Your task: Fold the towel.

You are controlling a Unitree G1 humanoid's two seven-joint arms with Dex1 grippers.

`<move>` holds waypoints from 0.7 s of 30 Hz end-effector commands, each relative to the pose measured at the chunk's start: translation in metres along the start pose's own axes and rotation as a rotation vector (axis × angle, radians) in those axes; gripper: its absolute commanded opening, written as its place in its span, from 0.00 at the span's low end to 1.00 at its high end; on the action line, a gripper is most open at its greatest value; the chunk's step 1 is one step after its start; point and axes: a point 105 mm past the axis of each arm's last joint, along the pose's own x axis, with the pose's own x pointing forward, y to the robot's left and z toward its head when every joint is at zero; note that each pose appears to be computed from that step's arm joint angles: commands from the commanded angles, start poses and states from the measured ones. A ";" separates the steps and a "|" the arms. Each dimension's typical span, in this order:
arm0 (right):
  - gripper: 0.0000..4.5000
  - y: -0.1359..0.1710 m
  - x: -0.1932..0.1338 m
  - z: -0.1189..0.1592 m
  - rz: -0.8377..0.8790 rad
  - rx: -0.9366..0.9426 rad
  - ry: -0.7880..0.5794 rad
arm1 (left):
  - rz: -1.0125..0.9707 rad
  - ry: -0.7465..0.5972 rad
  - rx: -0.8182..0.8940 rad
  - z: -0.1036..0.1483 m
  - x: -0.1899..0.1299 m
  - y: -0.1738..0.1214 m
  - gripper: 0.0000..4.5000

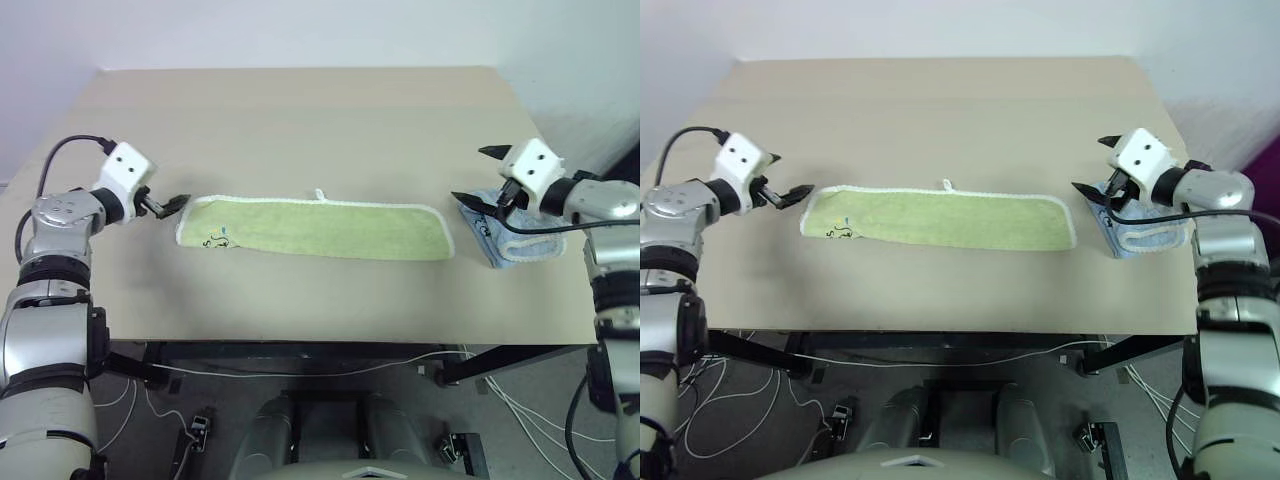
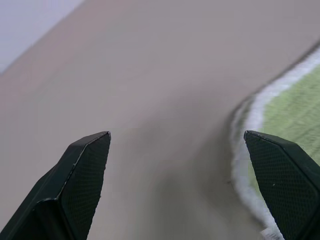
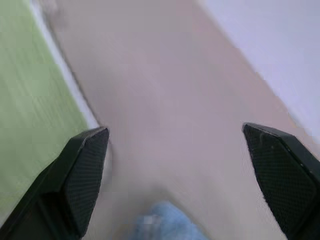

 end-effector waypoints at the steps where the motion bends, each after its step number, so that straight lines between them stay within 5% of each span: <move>1: 1.00 0.025 -0.014 0.039 0.014 0.264 -0.154 | 0.097 -0.117 -0.019 0.017 -0.019 0.023 1.00; 6: 1.00 0.077 -0.020 0.038 0.043 0.870 -0.199 | -0.065 -0.272 -0.055 0.034 -0.029 -0.001 1.00; 12: 1.00 0.113 -0.023 0.004 -0.048 1.321 -0.068 | -0.357 -0.340 -0.061 0.051 -0.035 -0.058 1.00; 21: 1.00 0.140 -0.031 -0.020 -0.171 1.651 0.046 | -0.632 -0.373 -0.096 0.061 -0.029 -0.143 1.00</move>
